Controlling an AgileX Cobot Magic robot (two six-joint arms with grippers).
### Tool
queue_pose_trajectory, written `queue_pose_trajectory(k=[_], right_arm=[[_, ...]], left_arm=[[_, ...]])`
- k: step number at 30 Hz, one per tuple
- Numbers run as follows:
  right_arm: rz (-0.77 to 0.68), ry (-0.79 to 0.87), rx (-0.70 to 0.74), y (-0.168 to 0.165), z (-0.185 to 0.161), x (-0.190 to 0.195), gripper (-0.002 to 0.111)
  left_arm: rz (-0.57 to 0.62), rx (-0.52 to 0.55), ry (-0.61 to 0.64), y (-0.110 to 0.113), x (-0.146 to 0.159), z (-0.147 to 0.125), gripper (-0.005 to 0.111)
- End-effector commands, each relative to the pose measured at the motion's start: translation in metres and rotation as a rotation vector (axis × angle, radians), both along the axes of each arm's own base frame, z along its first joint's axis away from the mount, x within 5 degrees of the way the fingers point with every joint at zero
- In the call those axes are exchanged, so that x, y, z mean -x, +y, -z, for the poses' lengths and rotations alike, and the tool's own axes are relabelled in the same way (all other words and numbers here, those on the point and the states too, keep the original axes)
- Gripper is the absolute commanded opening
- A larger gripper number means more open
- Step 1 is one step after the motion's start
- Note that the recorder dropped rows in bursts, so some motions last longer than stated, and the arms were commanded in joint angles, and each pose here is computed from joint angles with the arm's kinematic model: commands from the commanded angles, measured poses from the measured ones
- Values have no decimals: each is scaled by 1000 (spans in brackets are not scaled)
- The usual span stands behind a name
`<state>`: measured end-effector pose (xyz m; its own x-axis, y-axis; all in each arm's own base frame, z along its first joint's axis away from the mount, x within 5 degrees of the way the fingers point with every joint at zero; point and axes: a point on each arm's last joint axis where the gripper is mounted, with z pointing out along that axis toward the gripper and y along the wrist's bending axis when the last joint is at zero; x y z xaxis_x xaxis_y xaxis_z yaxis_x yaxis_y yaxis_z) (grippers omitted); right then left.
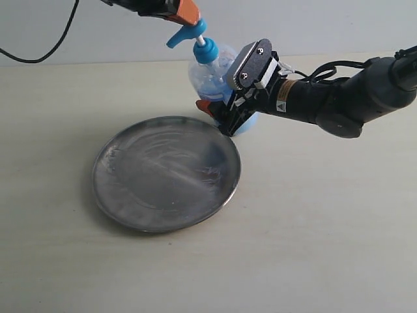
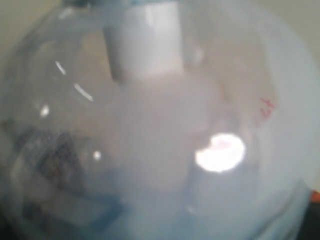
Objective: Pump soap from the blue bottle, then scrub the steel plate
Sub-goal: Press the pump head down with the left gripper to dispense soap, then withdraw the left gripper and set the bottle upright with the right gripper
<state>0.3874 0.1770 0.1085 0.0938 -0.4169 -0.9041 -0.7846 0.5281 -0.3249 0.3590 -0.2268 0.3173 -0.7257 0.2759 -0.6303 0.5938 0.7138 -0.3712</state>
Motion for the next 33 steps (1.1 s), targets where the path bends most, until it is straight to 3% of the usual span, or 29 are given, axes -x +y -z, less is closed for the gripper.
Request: queue_pose_trajectory(k=[1, 18, 25, 29, 33], right_arm=[[-70, 0, -37, 10, 0, 6, 0], [-67, 0, -39, 10, 0, 6, 0], [-68, -2, -41, 10, -1, 6, 0], [-51, 1, -51, 10, -1, 5, 0], [-46, 2, -56, 9, -1, 5, 0]], left_arm=[[47, -80, 100, -5, -3, 34, 1], [64, -141, 205, -10, -11, 77, 1], [10, -161, 232, -4, -7, 110, 1], [2, -143, 188, -5, -11, 103, 1], [14, -90, 77, -8, -14, 69, 1]])
